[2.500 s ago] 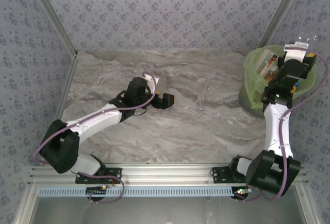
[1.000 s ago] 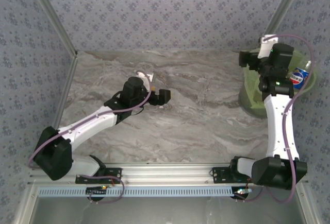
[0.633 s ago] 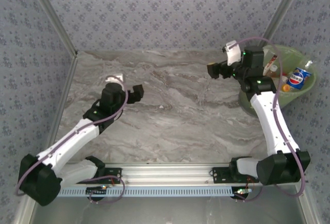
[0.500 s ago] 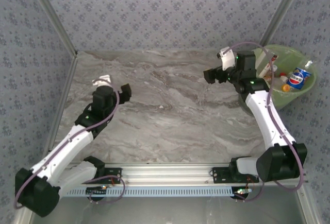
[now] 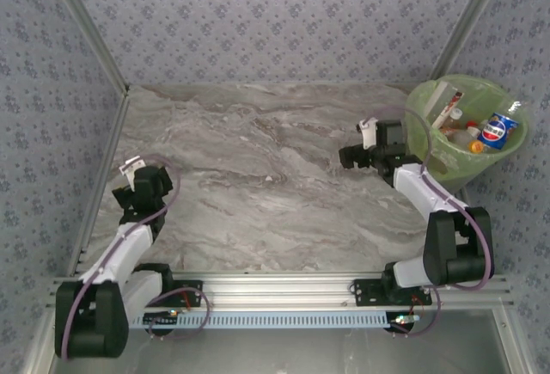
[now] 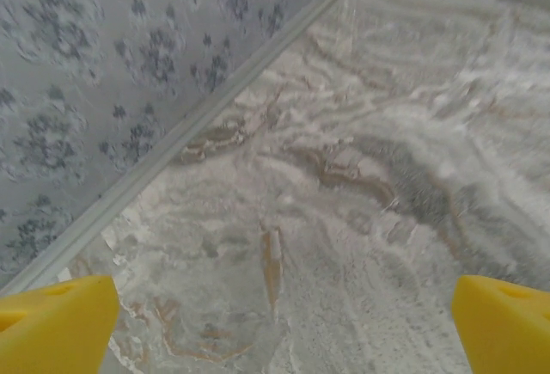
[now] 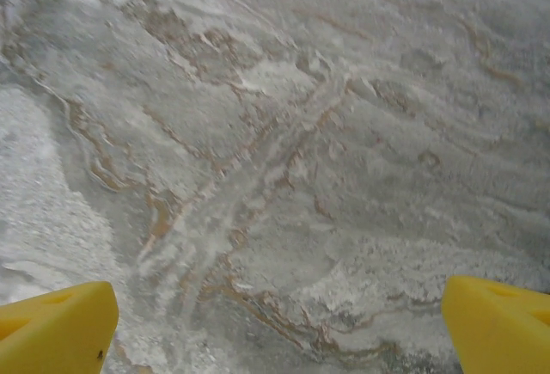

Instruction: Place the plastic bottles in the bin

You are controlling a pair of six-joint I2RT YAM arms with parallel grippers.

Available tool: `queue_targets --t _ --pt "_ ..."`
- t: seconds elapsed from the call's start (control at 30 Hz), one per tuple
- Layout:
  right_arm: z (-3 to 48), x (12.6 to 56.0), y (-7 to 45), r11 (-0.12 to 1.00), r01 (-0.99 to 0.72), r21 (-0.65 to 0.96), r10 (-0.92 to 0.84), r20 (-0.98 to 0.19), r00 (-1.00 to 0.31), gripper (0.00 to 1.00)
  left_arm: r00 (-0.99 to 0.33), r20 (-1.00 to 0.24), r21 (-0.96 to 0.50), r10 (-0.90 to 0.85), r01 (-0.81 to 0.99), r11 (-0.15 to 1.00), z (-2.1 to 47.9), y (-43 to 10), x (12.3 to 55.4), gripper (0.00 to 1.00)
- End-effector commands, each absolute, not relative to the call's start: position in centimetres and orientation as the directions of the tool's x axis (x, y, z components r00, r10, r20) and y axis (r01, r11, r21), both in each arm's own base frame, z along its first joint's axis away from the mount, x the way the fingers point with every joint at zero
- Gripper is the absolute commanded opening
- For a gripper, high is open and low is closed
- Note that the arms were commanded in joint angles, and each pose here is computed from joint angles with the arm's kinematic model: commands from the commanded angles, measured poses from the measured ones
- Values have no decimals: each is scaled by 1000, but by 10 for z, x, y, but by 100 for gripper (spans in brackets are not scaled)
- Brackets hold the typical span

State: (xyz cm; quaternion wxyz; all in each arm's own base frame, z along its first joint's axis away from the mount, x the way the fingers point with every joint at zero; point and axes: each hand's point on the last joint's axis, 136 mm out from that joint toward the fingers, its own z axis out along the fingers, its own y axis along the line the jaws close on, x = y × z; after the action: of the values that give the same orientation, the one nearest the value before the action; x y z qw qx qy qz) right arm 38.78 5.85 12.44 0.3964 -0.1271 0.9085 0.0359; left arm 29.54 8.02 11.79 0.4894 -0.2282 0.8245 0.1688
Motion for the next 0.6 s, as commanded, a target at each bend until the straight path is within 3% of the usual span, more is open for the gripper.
queue_targets --t 0.0,0.5,0.57 --pt "125 397 45 982 -181 -53 -154 -781 -606 99 -361 -914 3 -184 -462 887 128 69 326 99" --pt "112 382 37 989 -140 -52 -113 -874 -473 99 -290 -956 12 -46 -193 981 96 30 388 99" --pt "114 379 34 989 -132 -67 -120 -886 -449 99 -363 -931 18 -47 -173 985 91 27 391 100"
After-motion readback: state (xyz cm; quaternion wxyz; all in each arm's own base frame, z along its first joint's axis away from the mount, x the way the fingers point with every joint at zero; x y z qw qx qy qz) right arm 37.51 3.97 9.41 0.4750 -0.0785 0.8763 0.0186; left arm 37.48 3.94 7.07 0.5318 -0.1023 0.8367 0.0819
